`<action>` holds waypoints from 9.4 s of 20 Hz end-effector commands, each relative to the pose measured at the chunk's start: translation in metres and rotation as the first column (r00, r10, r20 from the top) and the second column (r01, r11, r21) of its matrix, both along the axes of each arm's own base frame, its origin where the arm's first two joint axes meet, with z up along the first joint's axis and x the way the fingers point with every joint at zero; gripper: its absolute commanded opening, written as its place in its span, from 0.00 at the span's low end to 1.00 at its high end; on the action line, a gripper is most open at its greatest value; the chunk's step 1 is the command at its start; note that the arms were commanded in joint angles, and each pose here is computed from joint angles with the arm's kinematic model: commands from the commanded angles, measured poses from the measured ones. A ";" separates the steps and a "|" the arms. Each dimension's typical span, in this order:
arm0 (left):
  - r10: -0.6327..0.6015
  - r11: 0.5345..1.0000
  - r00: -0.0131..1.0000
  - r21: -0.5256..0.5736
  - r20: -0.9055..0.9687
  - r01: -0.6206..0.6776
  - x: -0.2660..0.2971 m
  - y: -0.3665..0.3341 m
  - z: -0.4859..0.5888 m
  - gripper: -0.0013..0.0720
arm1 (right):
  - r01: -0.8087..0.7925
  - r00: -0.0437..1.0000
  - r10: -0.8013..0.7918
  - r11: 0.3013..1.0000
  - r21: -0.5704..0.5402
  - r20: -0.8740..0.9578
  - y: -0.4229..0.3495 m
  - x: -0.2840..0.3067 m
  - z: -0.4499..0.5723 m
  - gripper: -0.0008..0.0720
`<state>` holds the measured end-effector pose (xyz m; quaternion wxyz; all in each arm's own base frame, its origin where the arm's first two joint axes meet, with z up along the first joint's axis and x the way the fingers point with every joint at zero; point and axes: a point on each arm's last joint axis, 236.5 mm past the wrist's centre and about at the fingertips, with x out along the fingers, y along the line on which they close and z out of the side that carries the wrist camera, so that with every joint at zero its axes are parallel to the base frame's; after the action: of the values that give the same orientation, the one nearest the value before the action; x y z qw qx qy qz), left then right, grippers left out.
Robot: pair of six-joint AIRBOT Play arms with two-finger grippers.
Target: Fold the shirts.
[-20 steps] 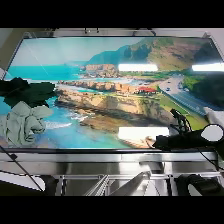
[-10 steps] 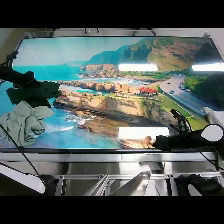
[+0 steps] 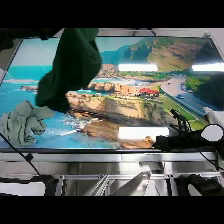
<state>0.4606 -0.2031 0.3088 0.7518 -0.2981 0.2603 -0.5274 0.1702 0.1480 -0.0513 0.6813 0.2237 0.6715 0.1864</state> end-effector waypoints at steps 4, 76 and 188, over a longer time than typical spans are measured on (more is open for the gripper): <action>0.004 0.965 0.995 0.260 -0.100 0.022 -0.022 -0.050 -0.053 0.04 | -0.035 0.998 0.035 0.999 0.007 -0.049 0.001 -0.014 0.001 0.04; 0.217 0.883 0.753 0.455 -0.621 0.120 -0.028 0.023 -0.404 0.96 | -0.358 0.732 -0.006 0.847 0.392 0.681 0.110 0.215 0.238 0.04; 0.412 0.613 0.900 0.687 0.143 -0.390 -0.067 0.158 -0.021 0.04 | 0.158 0.199 -0.390 0.918 0.364 0.899 -0.152 0.161 0.422 0.04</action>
<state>0.4213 -0.0482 0.1923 0.8467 -0.0978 0.4802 -0.2070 0.3816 -0.0005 0.3093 0.9145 0.2904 0.1195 0.2553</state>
